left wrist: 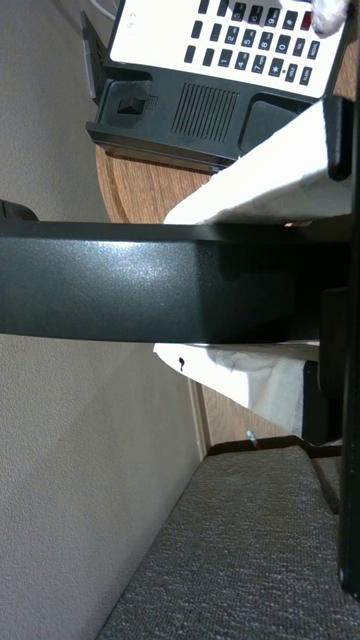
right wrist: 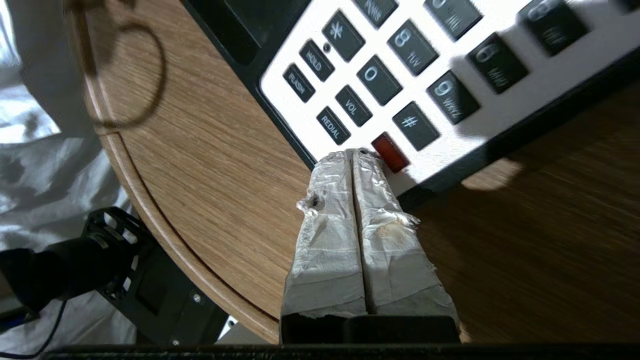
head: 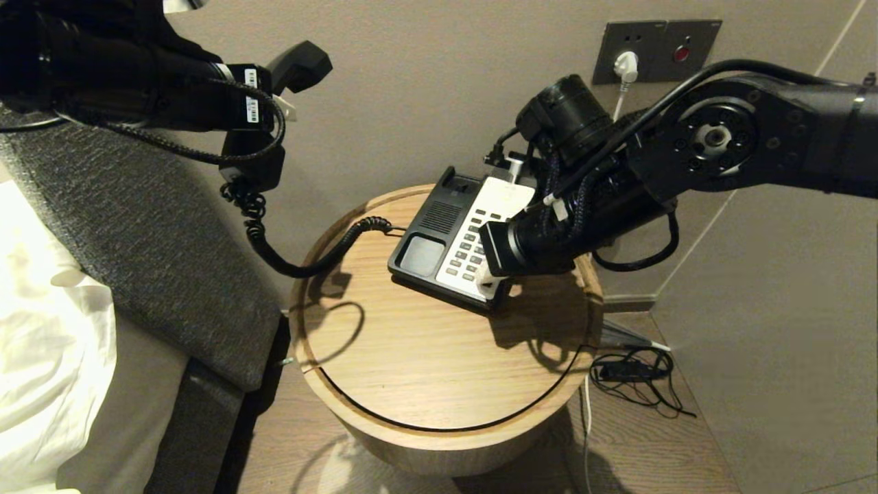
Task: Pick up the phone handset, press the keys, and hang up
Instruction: Dial the number
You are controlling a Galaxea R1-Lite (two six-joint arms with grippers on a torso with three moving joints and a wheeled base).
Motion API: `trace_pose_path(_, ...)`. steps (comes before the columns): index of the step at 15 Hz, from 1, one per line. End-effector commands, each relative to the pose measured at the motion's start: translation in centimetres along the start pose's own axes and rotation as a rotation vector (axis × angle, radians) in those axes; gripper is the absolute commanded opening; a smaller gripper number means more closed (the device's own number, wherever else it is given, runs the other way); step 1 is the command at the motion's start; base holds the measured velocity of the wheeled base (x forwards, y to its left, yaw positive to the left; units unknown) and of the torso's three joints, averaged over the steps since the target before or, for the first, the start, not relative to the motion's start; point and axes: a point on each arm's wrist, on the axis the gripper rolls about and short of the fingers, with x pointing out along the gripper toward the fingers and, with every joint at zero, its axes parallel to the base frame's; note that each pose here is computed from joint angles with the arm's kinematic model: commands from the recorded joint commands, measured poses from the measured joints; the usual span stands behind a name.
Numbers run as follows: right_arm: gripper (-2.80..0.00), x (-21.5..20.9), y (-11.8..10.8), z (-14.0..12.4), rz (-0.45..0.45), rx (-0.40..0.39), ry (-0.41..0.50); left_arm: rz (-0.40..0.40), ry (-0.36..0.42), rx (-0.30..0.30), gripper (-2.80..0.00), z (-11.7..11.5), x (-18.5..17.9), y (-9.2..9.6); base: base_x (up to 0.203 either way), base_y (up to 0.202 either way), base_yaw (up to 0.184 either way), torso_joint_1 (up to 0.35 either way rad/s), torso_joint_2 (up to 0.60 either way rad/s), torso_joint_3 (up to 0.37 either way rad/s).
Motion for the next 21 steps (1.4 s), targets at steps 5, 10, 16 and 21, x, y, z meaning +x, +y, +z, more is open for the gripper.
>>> trace_pose_path(5,-2.80,-2.6,0.6,-0.1,0.011,-0.003,-0.026,0.000,-0.009,-0.001,-2.80,0.2,-0.9,0.1,0.000,0.000,0.000,0.000,0.00,0.000)
trace_pose_path(10,-2.80,-0.9,0.3,0.0,-0.014,-0.002,-0.011,0.001,-0.005,-0.001,-2.80,0.1,-0.5,0.1,0.000,0.000,0.000,0.000,0.00,0.000)
trace_pose_path(16,-2.80,0.4,0.0,-0.2,-0.024,0.002,0.017,-0.001,0.000,0.000,-2.80,0.0,-0.1,0.0,0.000,0.000,0.000,0.000,0.00,0.000)
trace_pose_path(21,-2.80,1.0,-0.1,-0.2,-0.030,0.003,0.028,-0.001,0.000,0.000,-2.80,0.0,-0.1,0.0,0.000,0.000,0.000,0.000,0.00,0.000)
